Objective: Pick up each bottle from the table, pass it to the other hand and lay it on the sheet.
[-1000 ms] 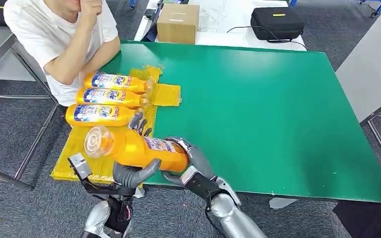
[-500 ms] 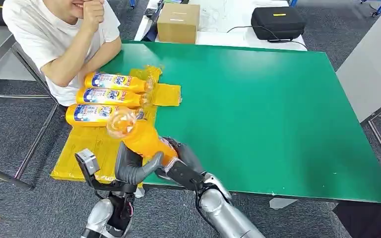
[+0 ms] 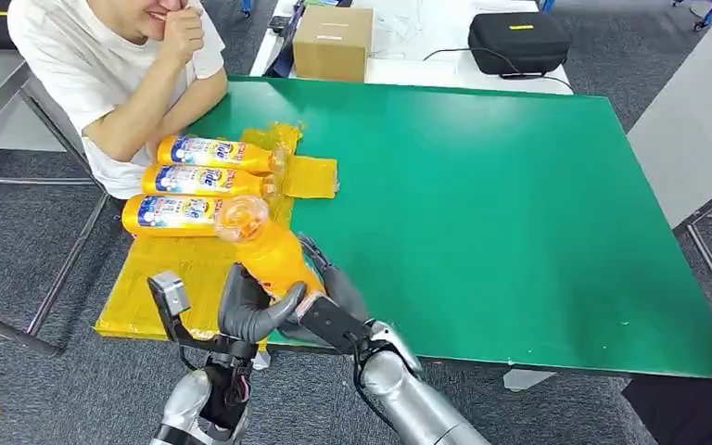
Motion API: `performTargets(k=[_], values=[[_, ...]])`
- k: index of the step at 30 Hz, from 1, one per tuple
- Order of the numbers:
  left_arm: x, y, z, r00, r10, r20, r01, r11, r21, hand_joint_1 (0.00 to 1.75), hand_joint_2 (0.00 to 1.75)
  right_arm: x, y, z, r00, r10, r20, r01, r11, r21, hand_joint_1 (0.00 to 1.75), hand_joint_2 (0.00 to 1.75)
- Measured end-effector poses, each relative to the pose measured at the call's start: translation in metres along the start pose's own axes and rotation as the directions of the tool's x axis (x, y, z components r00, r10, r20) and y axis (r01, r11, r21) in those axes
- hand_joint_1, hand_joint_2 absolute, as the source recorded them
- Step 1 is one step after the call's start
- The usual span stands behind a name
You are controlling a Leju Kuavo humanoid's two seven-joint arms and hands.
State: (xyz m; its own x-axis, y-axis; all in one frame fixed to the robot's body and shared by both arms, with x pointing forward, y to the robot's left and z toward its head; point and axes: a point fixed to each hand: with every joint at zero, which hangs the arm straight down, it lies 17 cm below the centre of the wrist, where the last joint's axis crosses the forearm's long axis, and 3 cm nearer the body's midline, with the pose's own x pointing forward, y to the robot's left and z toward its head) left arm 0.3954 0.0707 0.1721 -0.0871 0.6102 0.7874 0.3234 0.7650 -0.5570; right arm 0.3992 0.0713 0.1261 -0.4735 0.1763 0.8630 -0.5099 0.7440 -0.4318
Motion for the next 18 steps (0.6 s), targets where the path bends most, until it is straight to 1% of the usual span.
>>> performTargets(k=[4, 8, 10, 12, 14, 16, 18], values=[[0.000, 0.005, -0.002, 1.000, -0.024, 0.008, 0.024, 0.999, 0.028, 1.75, 1.75, 0.002, -0.006, -0.001, 1.000, 0.029, 0.013, -0.028, 0.999, -0.031, 0.00, 0.00], [0.012, 0.020, -0.010, 0.975, -0.212, 0.061, 0.207, 0.975, 0.081, 1.75, 1.75, 0.005, -0.012, 0.000, 0.997, 0.066, 0.040, -0.063, 0.996, -0.064, 0.00, 0.00], [0.023, 0.028, -0.015, 0.918, -0.384, 0.104, 0.373, 0.921, 0.111, 1.75, 1.75, 0.003, -0.015, 0.003, 0.996, 0.081, 0.045, -0.078, 0.994, -0.080, 0.00, 0.00], [0.035, 0.042, -0.021, 0.829, -0.543, 0.132, 0.527, 0.838, 0.138, 1.75, 1.75, 0.004, -0.020, 0.007, 0.994, 0.093, 0.052, -0.087, 0.990, -0.111, 0.00, 0.00], [0.046, 0.053, -0.027, 0.748, -0.646, 0.150, 0.627, 0.763, 0.158, 1.75, 1.75, 0.003, -0.028, 0.012, 0.996, 0.063, 0.061, -0.054, 0.988, -0.148, 0.00, 0.00], [0.056, 0.067, -0.034, 0.663, -0.731, 0.158, 0.709, 0.682, 0.179, 1.75, 1.75, 0.000, -0.043, 0.017, 0.998, 0.015, 0.061, -0.002, 0.977, -0.213, 0.00, 0.00], [0.059, 0.083, -0.040, 0.589, -0.797, 0.131, 0.775, 0.603, 0.189, 1.75, 1.75, -0.007, -0.062, 0.023, 0.999, -0.003, 0.049, 0.017, 0.958, -0.288, 0.00, 0.00]])
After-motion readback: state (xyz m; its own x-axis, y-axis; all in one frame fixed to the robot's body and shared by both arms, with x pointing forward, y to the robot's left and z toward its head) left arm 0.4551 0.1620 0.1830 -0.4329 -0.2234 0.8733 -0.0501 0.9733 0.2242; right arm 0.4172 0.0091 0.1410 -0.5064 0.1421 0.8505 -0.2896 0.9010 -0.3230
